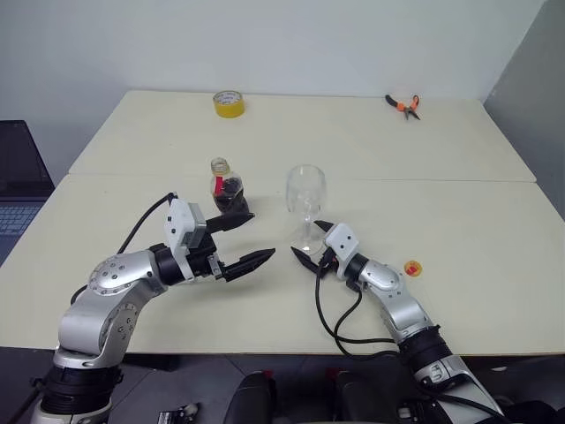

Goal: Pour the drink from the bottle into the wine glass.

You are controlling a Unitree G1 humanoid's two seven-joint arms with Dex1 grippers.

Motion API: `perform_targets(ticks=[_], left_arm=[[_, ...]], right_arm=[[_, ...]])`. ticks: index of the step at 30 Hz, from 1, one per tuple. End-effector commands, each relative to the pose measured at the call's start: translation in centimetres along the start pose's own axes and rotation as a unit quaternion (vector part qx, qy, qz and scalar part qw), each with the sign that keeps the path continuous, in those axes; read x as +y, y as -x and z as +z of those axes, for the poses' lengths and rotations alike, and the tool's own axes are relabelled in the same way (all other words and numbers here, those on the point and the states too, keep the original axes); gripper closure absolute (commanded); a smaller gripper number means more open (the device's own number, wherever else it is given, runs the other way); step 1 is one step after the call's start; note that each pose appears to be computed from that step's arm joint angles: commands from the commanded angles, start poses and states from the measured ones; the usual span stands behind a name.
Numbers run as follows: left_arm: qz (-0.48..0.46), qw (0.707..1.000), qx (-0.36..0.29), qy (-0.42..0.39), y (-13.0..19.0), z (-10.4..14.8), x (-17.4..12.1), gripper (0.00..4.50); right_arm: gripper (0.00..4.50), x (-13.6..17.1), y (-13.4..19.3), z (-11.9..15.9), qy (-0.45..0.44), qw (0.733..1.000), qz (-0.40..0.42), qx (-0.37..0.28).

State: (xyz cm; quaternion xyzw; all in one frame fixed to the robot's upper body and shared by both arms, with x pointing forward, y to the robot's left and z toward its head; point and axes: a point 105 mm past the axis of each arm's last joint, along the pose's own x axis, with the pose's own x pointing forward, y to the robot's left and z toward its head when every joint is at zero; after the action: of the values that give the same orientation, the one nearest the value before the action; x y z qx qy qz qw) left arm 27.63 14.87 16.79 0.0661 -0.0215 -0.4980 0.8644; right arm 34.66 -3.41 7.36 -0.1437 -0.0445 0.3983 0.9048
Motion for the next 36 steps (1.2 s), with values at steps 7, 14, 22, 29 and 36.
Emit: perform_targets(ticks=[7, 14, 22, 29, 36], left_arm=[[0.001, 1.000, -0.005, -0.021, 0.4, 0.5, 0.4, 0.00], [0.011, 1.000, -0.005, -0.014, 0.8, 0.3, 1.0, 0.00], [0.026, 1.000, -0.005, -0.003, 1.2, 0.3, 0.9, 0.00], [0.073, 0.997, -0.019, 0.000, 1.8, 0.5, 1.0, 0.00], [0.153, 0.987, -0.045, -0.010, 2.7, 1.3, 1.2, 0.00]], right_arm=[[0.02, -1.6, 1.7, -2.6, 0.005, 0.998, -0.038, 0.058], [0.02, -1.3, 2.0, -1.6, -0.011, 0.999, -0.029, 0.044], [0.02, -1.3, 4.6, 1.8, -0.012, 1.000, -0.016, 0.004], [0.02, -0.3, 9.1, 5.3, 0.008, 0.999, 0.020, -0.025], [0.02, 0.9, 12.7, 9.1, -0.038, 0.995, 0.074, -0.055]])
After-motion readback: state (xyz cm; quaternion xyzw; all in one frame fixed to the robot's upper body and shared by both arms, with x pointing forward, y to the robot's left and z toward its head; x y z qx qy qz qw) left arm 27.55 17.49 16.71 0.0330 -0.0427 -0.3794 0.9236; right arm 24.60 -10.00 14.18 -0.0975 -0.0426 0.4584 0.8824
